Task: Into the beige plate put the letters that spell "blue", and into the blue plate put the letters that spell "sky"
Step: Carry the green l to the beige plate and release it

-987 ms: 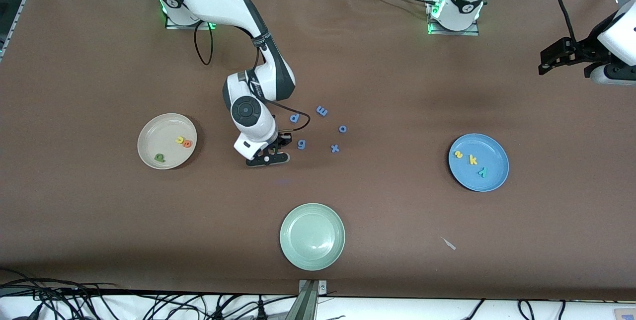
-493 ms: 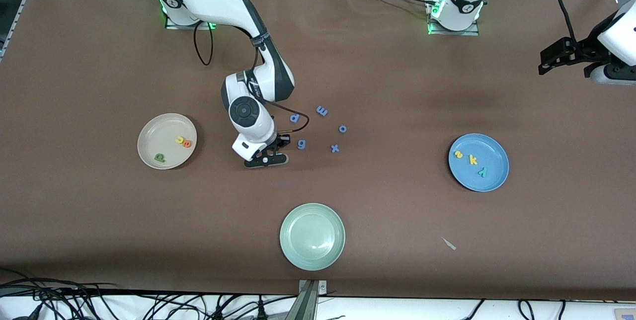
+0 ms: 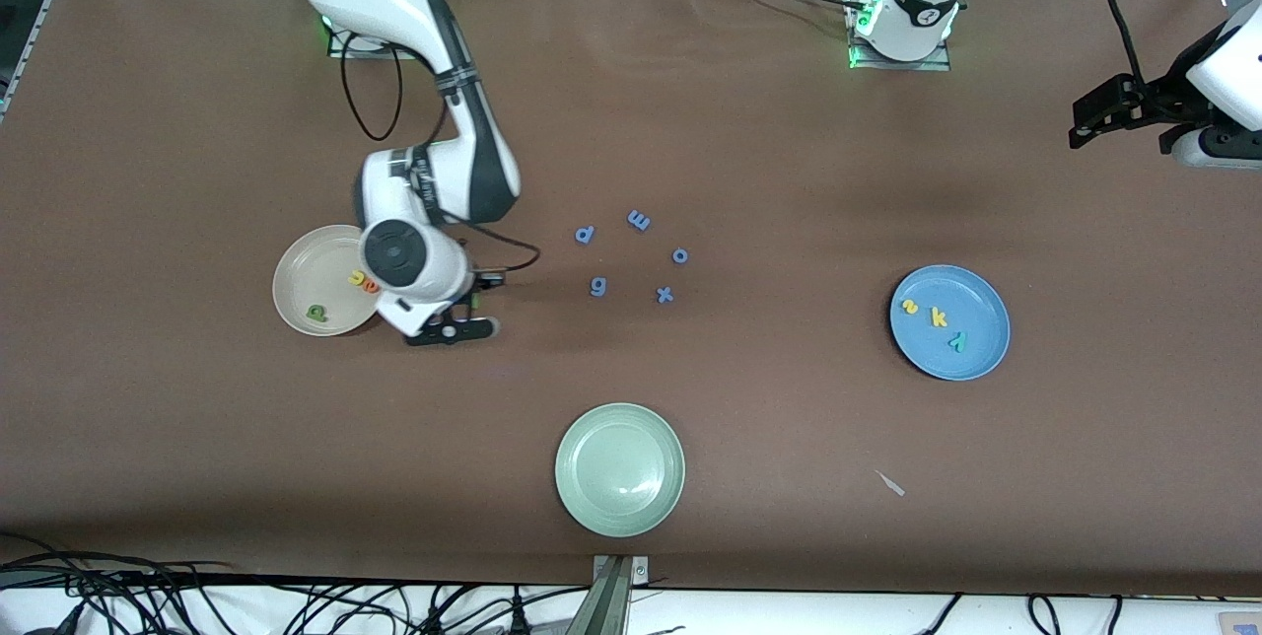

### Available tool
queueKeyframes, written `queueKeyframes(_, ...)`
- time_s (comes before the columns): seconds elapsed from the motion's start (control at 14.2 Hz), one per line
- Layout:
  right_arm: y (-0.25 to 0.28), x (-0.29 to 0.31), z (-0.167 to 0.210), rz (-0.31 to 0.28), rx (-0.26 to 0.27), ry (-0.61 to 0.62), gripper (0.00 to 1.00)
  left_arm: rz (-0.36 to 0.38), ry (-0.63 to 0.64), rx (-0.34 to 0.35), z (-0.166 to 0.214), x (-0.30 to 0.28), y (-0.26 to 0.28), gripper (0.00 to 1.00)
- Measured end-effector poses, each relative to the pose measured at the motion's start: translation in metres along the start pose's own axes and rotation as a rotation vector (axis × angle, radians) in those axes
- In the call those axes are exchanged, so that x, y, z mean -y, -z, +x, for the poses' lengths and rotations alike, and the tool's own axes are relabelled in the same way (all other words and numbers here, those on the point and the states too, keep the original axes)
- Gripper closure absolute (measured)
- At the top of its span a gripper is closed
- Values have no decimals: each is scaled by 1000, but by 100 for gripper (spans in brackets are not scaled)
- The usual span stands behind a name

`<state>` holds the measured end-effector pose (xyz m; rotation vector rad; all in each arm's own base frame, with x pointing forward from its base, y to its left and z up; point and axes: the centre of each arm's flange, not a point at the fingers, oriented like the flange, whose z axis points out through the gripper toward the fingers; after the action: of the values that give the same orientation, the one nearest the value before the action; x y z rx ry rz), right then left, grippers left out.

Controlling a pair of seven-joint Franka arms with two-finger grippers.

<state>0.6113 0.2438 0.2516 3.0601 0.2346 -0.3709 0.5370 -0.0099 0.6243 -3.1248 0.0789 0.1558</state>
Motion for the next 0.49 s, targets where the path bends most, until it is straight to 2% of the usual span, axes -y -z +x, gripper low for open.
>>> queueKeyframes(0.21, 16, -73, -5, -13, 81, 14, 89, 0, 0, 0, 0, 0, 0, 0)
queueKeyframes(0.49, 8, -156, -9, 19, 131, 1, 89, 0, 0, 0, 0, 0, 0, 0)
